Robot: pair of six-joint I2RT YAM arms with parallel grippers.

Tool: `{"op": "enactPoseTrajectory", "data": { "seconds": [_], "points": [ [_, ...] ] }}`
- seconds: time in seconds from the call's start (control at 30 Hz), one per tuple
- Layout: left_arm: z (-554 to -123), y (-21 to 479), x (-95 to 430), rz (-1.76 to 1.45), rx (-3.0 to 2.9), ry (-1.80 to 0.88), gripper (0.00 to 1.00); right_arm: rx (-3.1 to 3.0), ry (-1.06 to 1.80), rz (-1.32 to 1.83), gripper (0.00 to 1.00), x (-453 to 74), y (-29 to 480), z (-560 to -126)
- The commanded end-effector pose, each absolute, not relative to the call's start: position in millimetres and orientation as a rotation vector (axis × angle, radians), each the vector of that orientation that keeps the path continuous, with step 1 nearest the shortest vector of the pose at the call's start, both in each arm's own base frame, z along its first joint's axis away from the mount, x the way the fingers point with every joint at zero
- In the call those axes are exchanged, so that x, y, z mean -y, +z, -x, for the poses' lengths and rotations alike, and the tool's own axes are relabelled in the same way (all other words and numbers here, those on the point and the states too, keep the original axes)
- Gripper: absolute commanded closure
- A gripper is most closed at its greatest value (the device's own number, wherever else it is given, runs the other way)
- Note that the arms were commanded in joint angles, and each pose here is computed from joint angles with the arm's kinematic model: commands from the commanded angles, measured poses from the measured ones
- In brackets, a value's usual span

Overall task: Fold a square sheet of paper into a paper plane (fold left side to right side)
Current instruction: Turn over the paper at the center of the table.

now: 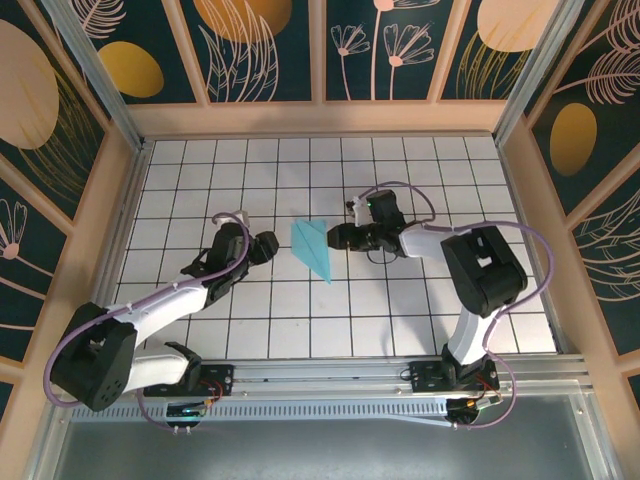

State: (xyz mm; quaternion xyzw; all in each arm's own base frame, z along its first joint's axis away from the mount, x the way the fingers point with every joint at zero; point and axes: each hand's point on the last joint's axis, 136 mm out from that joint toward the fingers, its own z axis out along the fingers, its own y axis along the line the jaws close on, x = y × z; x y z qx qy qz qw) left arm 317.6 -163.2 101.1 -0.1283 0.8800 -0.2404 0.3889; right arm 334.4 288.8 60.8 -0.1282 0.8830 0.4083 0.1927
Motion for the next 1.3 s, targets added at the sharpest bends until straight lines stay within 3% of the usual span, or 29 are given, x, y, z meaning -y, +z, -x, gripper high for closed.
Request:
{"op": "enactPoseTrajectory", "data": {
  "seconds": [0.0, 0.47, 0.7, 0.8, 1.03, 1.13, 1.27],
  "points": [
    [-325, 115, 158, 0.372, -2.166, -0.616, 0.40, -2.439, 1.164, 0.444, 0.49, -303, 59, -342],
    [-327, 114, 158, 0.355, -2.182, -0.590, 0.39, -2.426, 1.246, 0.476, 0.65, -321, 47, -344],
    [-329, 122, 159, 0.352, -2.164, -0.602, 0.38, -2.398, 1.262, 0.491, 0.90, -322, 58, -344],
    [-330, 133, 161, 0.345, -2.138, -0.626, 0.35, -2.351, 1.269, 0.502, 0.99, -319, 76, -345],
    [-325, 201, 171, 0.278, -1.935, -0.847, 0.20, -2.129, 1.339, 0.537, 1.00, -300, 153, -348],
    [-315, 240, 178, 0.206, -1.801, -0.987, 0.17, -2.003, 1.402, 0.559, 1.00, -288, 195, -345],
    [-293, 292, 193, 0.042, -1.641, -1.154, 0.22, -1.832, 1.499, 0.608, 1.00, -275, 249, -334]
  ]
}}
